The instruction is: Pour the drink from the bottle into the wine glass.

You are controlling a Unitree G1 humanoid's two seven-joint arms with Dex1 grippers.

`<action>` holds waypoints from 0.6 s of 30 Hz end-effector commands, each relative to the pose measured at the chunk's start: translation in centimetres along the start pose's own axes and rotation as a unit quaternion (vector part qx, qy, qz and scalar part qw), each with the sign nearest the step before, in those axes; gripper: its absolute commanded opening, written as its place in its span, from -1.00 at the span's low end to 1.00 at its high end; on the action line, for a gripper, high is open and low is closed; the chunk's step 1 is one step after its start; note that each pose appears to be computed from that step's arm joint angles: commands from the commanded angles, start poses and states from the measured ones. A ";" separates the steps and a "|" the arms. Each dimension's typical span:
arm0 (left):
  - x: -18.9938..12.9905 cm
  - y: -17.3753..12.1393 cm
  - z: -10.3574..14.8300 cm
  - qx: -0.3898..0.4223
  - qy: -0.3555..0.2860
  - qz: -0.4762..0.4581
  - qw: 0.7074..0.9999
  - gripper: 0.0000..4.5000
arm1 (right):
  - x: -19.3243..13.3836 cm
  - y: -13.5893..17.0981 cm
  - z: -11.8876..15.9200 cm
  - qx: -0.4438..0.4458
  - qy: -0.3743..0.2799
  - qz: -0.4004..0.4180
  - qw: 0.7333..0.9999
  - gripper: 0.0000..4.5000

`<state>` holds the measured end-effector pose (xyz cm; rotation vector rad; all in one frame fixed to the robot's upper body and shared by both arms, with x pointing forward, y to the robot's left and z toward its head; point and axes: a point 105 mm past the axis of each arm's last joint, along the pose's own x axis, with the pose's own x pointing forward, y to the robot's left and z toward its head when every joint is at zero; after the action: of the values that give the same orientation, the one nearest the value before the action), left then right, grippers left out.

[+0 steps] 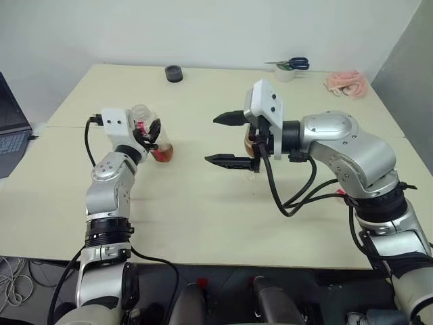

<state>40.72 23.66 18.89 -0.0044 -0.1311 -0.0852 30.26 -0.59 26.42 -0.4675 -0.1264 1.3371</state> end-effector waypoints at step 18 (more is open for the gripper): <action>-3.5 1.6 3.1 0.044 -0.033 -0.021 0.998 0.99 | -2.8 -0.8 -0.2 -0.003 -0.007 -0.023 1.000 1.00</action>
<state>37.73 25.85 19.05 0.0680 -0.1141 -0.0935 31.25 -3.30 25.43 -0.4573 -0.0830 1.2827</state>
